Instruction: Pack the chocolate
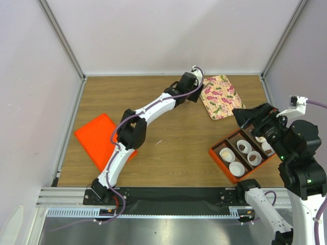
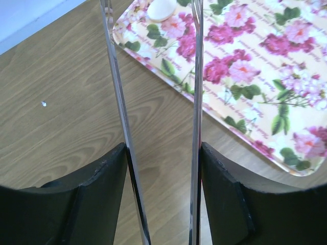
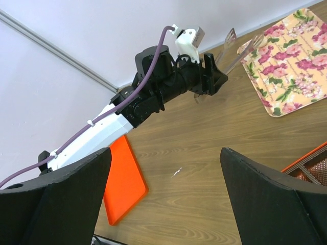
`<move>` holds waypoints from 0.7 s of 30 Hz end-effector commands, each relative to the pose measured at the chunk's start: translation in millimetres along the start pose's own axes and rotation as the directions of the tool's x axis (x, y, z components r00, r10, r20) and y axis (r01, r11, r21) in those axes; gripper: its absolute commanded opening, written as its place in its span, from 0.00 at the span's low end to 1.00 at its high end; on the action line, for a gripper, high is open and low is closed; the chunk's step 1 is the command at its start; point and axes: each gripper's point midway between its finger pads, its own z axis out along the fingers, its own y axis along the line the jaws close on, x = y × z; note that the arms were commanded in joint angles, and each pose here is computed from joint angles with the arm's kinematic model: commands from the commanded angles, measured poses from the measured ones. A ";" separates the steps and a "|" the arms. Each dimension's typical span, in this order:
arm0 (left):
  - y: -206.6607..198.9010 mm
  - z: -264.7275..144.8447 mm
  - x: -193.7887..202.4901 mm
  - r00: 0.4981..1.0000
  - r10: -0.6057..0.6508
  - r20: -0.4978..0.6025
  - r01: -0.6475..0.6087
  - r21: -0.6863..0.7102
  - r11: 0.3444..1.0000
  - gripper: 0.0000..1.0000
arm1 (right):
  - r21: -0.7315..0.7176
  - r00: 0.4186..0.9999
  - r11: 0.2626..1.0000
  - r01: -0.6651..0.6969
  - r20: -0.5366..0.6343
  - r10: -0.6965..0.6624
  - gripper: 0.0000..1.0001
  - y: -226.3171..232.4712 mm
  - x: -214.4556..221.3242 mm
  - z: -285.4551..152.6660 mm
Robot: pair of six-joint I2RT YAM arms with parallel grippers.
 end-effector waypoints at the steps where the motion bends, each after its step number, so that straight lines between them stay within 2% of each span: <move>1: 5.7 -2.1 -35.6 0.995 0.019 0.103 -0.022 0.033 0.999 0.62 | -0.015 0.999 1.000 0.000 0.043 0.000 0.95 4.3 -9.2 -0.1; 3: -2.6 -5.6 -35.9 0.995 0.017 0.102 -0.026 0.082 0.996 0.62 | -0.013 0.999 1.000 0.000 0.045 0.001 0.95 3.3 -9.1 1.8; 6: -2.5 -10.0 -27.8 0.994 0.043 0.102 -0.052 0.094 0.994 0.55 | -0.008 0.999 1.000 -0.001 0.044 0.001 0.95 1.7 -8.2 3.4; 10: -9.9 -12.1 -28.1 0.992 0.054 0.115 -0.069 0.133 0.989 0.54 | -0.009 0.999 1.000 -0.002 0.042 0.003 0.95 0.5 -6.3 4.1; 21: -7.4 5.3 -20.8 0.994 0.071 0.086 -0.081 0.113 0.990 0.56 | -0.008 0.998 1.000 0.024 0.063 -0.023 0.95 0.6 -10.9 2.2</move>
